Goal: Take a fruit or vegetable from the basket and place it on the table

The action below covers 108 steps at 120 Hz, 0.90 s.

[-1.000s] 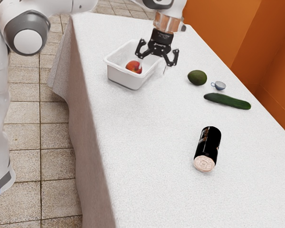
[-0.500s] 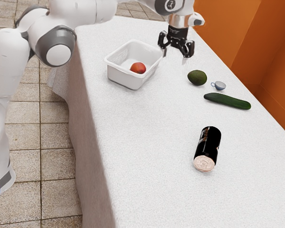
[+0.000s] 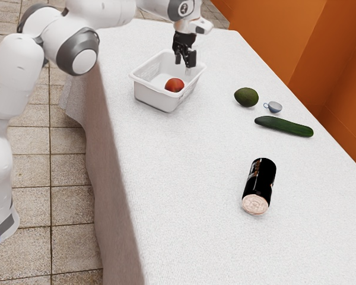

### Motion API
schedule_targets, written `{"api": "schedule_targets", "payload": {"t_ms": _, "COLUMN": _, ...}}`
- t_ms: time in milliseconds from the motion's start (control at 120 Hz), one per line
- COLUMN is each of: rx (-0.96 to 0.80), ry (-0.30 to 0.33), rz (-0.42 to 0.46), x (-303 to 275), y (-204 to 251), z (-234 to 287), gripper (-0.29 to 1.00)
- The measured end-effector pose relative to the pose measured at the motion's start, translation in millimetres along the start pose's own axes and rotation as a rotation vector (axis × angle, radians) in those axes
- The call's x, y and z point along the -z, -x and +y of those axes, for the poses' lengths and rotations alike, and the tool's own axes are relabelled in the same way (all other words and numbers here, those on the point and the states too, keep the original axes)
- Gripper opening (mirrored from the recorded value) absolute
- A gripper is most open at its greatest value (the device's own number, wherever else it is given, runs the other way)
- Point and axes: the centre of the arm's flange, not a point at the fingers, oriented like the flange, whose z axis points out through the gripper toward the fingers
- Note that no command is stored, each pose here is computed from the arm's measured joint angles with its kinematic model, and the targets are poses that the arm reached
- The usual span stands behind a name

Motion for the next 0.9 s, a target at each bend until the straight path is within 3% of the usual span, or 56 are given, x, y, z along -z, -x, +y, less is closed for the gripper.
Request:
{"api": "schedule_targets", "payload": {"t_ms": 158, "rx": -0.194, "ry": -0.02, "rz": 0.018, "x": 16, "y": 13, "z": -18, "gripper": 0.7}}
{"api": "schedule_targets", "payload": {"t_ms": 433, "rx": -0.473, "ry": 0.007, "rz": -0.044, "x": -16, "y": 32, "z": -17, "gripper": 0.7}}
{"api": "schedule_targets", "payload": {"t_ms": 900, "rx": -0.737, "ry": -0.034, "rz": 0.018, "x": -44, "y": 12, "z": -24, "gripper": 0.7}}
